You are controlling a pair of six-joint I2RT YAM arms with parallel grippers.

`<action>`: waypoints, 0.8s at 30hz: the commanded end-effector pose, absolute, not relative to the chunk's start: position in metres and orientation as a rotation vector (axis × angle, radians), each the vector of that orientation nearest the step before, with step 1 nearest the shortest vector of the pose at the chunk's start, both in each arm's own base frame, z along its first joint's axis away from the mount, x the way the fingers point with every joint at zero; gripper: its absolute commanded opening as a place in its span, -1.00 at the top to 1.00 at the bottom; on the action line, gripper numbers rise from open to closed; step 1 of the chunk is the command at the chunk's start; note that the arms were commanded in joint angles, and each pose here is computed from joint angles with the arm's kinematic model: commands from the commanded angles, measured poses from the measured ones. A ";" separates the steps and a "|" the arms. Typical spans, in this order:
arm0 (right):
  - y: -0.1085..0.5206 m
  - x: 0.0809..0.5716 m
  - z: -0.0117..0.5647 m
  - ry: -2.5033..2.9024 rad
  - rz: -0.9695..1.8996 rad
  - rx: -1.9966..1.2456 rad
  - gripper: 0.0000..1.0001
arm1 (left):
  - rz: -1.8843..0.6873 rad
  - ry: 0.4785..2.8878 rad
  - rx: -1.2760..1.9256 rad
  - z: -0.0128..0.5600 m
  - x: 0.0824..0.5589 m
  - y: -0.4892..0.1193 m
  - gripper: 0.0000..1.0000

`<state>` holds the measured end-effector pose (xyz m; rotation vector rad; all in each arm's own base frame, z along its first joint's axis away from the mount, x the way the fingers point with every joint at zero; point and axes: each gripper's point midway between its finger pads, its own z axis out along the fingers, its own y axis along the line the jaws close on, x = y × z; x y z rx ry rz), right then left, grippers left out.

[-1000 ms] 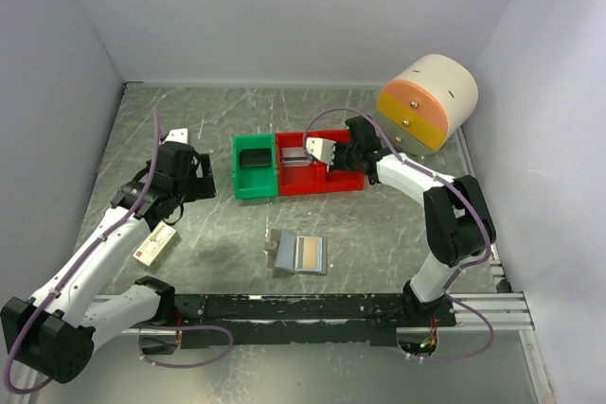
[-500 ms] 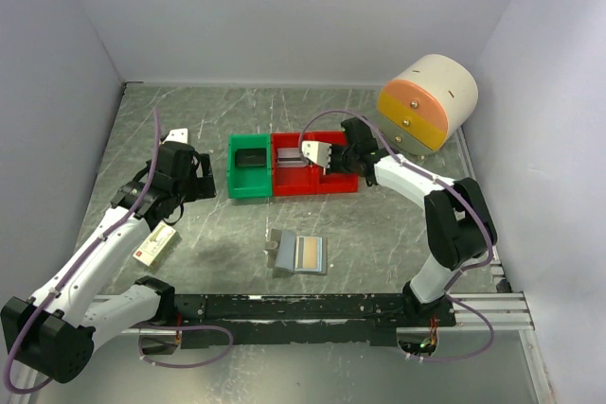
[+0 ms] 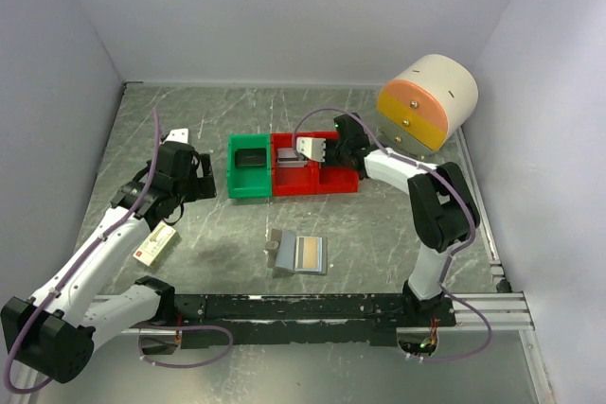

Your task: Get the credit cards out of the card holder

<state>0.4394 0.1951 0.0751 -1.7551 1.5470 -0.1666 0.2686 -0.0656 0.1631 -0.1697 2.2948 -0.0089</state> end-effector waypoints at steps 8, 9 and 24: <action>0.193 0.468 0.069 1.510 -0.289 -1.741 1.00 | -0.014 2.282 -0.161 0.164 0.273 -0.066 -0.96; 0.192 0.469 0.067 1.514 -0.299 -1.743 1.00 | -0.013 2.281 -0.162 0.164 0.273 -0.066 -0.96; 0.188 0.466 0.050 1.548 -0.335 -1.740 0.79 | -0.008 2.277 -0.166 0.165 0.273 -0.065 -0.95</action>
